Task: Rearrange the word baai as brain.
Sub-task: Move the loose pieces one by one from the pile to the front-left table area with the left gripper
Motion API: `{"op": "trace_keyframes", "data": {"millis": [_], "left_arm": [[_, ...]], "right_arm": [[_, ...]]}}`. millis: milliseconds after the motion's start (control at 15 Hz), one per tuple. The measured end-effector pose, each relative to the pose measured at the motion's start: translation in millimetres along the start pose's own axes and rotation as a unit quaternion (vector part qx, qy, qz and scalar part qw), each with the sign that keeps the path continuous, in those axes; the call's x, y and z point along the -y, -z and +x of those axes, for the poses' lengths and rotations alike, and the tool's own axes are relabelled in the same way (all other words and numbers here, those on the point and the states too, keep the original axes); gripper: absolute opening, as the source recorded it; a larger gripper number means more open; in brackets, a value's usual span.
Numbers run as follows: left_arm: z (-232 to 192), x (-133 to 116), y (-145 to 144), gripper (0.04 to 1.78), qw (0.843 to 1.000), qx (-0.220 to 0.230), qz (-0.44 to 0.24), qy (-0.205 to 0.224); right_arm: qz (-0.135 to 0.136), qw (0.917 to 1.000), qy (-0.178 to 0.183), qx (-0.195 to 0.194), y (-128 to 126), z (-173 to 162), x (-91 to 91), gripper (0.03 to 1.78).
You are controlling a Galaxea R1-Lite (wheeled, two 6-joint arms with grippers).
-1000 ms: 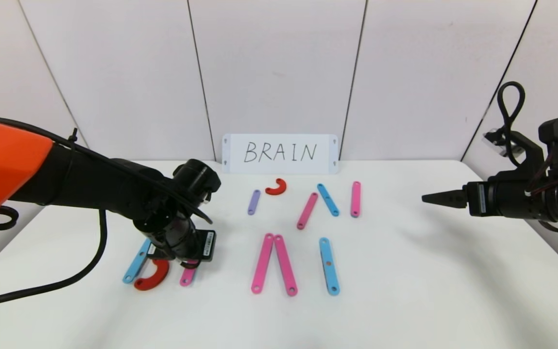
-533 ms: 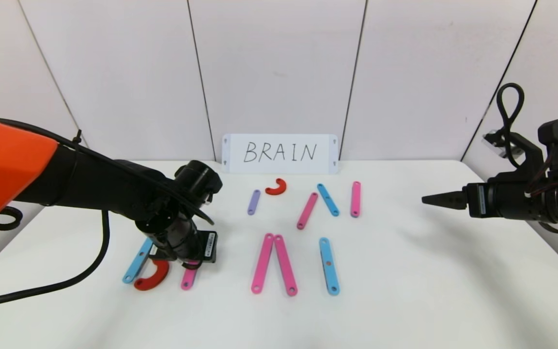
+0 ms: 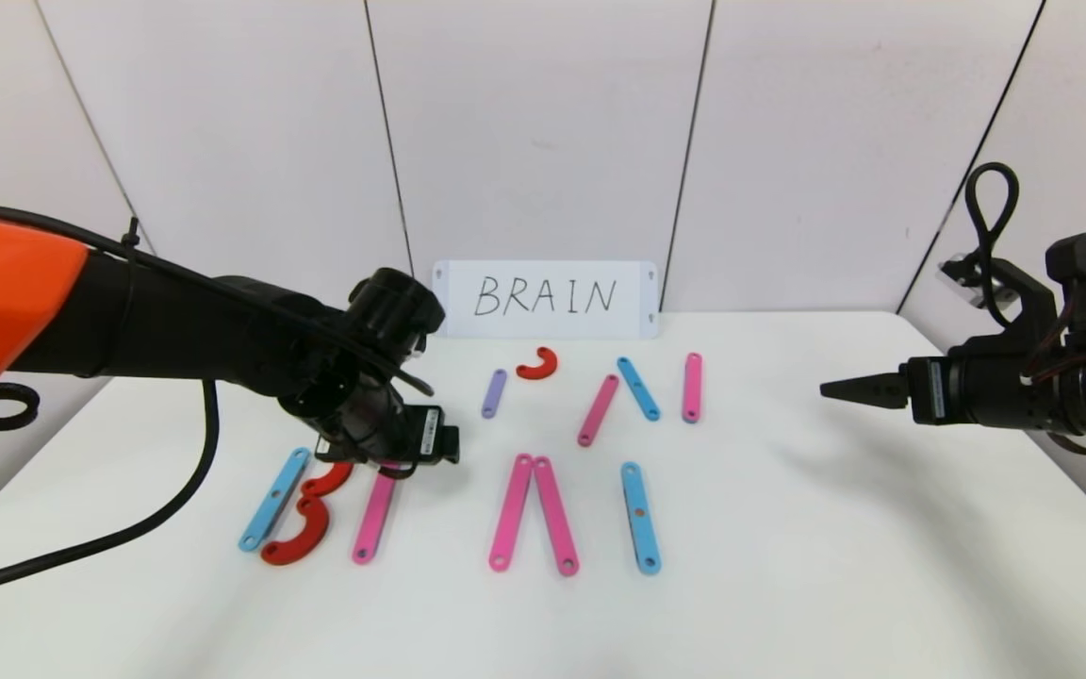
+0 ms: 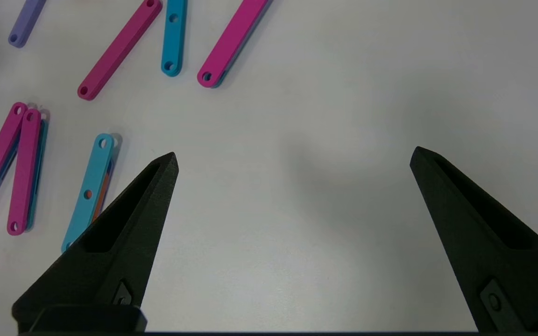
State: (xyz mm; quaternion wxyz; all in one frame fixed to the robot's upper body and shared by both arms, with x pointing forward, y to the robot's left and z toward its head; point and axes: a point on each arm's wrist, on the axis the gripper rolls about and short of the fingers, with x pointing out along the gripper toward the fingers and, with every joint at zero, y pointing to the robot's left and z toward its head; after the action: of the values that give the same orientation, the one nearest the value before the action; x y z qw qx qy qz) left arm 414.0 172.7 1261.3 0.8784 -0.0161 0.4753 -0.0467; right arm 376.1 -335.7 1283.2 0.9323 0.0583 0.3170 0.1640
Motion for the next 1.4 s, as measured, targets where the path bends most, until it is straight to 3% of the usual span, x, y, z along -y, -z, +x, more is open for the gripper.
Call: {"op": "trace_keyframes", "data": {"millis": [533, 733, 933, 1067, 1400], "left_arm": [[12, 31, -59, 1.75, 0.993, 0.094, 0.069, 0.032], [35, 46, -70, 1.75, 0.984, 0.132, 0.105, 0.055], [56, 59, -77, 1.75, 0.968, 0.166, 0.156, 0.107], [68, 65, -79, 1.75, 0.958, 0.178, 0.179, 0.137], [95, 74, -84, 1.75, 0.947, 0.192, 0.200, 0.163]], "right_arm": [[0.000, 1.0000, 0.002, 0.001, 0, 0, 0.6, 1.74], [0.002, 1.0000, 0.002, 0.002, 0, -1, 1.8, 1.74], [0.003, 1.0000, 0.001, 0.002, 0, -1, 2.1, 1.74], [0.004, 1.0000, 0.002, 0.001, 0, -1, 2.9, 1.74], [0.005, 1.0000, 0.001, -0.002, 2, -1, 2.9, 1.74]]}}
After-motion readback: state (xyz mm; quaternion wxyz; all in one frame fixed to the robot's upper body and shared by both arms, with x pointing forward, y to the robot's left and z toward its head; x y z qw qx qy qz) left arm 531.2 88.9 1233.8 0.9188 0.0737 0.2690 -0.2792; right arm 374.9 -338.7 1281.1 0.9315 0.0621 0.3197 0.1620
